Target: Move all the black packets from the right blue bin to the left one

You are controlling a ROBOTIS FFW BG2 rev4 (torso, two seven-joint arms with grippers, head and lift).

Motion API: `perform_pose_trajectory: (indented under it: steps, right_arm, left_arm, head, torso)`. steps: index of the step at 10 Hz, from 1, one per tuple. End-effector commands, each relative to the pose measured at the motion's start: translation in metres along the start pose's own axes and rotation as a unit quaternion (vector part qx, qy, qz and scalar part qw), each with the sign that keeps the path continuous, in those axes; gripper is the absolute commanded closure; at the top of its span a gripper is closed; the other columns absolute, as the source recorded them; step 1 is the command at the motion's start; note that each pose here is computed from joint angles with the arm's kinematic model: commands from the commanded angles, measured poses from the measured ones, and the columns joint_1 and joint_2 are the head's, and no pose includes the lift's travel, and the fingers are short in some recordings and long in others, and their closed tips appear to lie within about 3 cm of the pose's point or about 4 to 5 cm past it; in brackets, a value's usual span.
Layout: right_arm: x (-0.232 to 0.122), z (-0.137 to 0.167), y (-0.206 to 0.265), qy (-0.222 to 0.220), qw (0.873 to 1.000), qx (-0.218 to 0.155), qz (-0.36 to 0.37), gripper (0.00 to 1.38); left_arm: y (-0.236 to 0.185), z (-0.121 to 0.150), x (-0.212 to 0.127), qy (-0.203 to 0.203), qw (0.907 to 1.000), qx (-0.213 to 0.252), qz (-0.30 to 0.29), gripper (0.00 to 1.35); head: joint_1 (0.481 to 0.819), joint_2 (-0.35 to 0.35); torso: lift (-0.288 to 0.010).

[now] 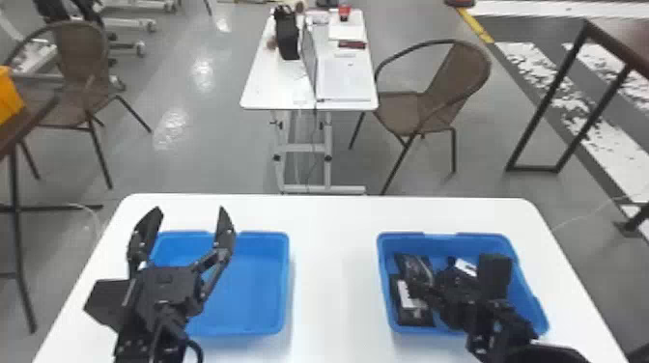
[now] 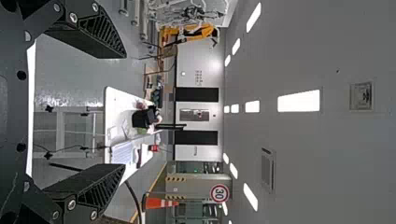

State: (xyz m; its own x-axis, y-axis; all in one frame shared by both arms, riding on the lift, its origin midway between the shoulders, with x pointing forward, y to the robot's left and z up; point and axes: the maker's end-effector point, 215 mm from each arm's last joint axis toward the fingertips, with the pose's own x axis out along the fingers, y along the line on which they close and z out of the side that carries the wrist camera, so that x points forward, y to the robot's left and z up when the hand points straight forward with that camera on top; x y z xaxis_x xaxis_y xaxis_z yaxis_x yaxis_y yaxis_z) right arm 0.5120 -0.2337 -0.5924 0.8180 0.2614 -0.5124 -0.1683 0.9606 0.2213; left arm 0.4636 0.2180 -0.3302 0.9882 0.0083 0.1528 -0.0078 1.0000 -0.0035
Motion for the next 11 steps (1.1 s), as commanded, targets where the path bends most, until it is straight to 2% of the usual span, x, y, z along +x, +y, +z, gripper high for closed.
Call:
perform_pose_trajectory:
  steps: [1,3,7,9,11]
  right_arm:
    - [0.002,0.000,0.008,0.006,1.000,0.004,0.005,1.27]
    - [0.002,-0.013,0.011,0.016,1.000,0.022,0.006,1.27]
    - [-0.012,-0.001,0.015,-0.002,1.000,0.018,0.008,1.27]
    - [-0.041,0.030,0.017,-0.034,0.999,-0.017,0.003,1.27]
    - [-0.063,0.084,0.032,-0.077,0.995,-0.058,0.008,1.27]
  left_arm:
    - [0.000,-0.001,-0.001,0.001,1.0000,0.000,0.001,0.20]
    - [0.000,-0.001,-0.001,0.001,1.0000,0.000,0.001,0.20]
    - [0.000,0.001,0.000,-0.002,1.0000,-0.001,0.001,0.20]
    - [0.002,0.001,0.000,-0.003,1.0000,-0.002,0.003,0.20]
    - [0.003,0.001,0.001,-0.001,1.0000,-0.008,0.005,0.20]
  head:
    - [0.695,-0.019]
    - [0.695,-0.011]
    - [0.695,-0.003]
    - [0.695,-0.006]
    - [0.695,-0.012]
  torso:
    - [0.000]
    - [0.000]
    - [0.000]
    - [0.000]
    - [0.000]
